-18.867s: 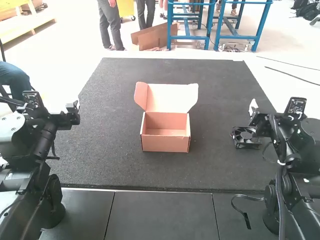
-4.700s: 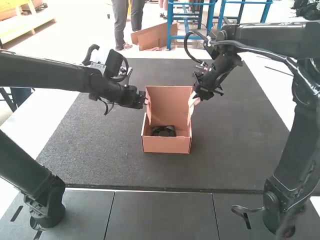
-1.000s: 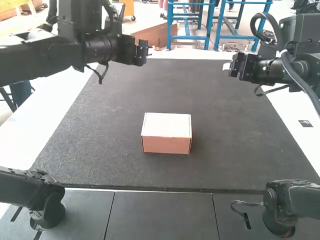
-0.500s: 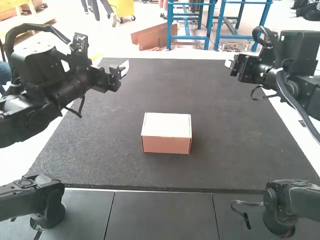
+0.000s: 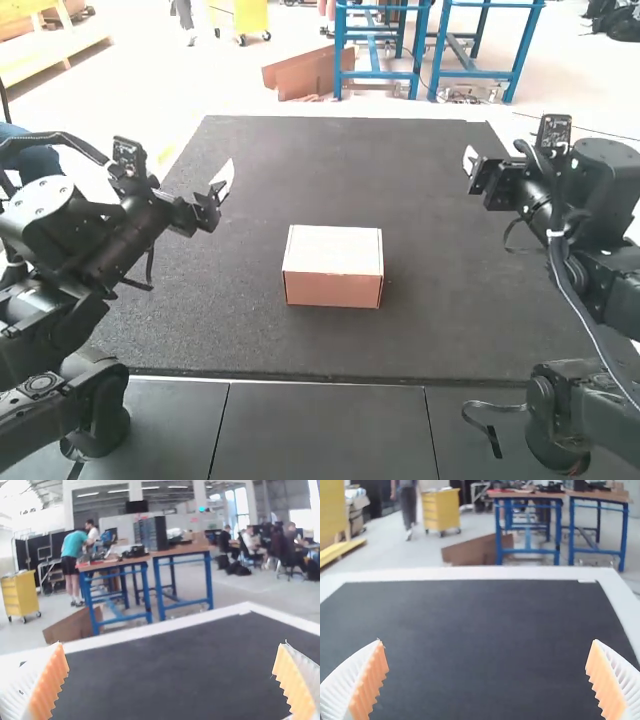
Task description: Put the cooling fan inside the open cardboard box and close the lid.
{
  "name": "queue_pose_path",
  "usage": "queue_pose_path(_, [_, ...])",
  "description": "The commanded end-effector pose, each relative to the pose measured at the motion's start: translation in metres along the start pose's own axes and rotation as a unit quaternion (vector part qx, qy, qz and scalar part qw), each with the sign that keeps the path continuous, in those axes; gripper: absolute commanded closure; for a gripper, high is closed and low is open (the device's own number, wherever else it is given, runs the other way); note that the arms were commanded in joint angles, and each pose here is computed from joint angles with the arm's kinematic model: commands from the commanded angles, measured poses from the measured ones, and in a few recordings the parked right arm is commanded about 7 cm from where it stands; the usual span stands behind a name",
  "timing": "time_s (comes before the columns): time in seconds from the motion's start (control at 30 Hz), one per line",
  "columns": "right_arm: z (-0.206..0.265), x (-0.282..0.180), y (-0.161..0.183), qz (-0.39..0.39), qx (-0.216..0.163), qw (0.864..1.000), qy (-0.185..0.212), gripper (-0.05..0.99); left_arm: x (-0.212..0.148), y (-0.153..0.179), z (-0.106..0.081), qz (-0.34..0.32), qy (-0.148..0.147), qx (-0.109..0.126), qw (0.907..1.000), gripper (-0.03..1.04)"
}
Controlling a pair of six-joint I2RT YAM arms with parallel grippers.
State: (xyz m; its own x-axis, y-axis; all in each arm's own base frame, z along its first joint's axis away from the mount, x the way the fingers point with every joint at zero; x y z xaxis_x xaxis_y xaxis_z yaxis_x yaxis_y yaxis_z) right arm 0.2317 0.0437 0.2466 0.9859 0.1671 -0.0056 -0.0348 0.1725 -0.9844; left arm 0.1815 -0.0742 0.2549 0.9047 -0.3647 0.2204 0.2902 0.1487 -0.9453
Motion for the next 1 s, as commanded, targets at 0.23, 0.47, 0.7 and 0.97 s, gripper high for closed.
queue_pose_path(0.23, [-0.021,-0.010,0.030,-0.021,-0.056,0.998,0.035,0.03,-0.014,0.025,-0.008,-0.032,0.000,0.065,0.9974,0.04])
queue_pose_path(0.47, [-0.030,-0.017,0.063,0.011,-0.073,0.997,0.032,0.03,-0.023,0.039,-0.010,0.007,0.008,0.001,0.9999,0.04])
queue_pose_path(0.7, [-0.042,-0.025,0.072,0.009,-0.068,0.996,0.056,0.03,-0.034,0.059,0.000,0.066,-0.034,-0.056,0.9956,0.04])
queue_pose_path(0.97, [-0.042,-0.046,0.077,0.026,-0.055,0.997,0.057,0.03,-0.042,0.082,0.024,0.127,-0.109,-0.061,0.9840,0.04])
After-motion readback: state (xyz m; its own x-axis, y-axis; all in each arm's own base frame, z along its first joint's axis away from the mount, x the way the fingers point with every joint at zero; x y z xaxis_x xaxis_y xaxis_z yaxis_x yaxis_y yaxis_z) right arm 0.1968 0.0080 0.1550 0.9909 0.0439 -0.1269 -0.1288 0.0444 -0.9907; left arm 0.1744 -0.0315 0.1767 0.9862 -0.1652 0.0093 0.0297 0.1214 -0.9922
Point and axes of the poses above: each hand's point on the last joint's axis, 136 mm out from that joint toward the fingers, its own x axis out along the fingers, its own z axis along the line the jaws close on, y = z × x, the point moved 7 cm from there along -x, back along the fingers, and after that the axes turned 8 degrees about x, right-handed, at the moved point
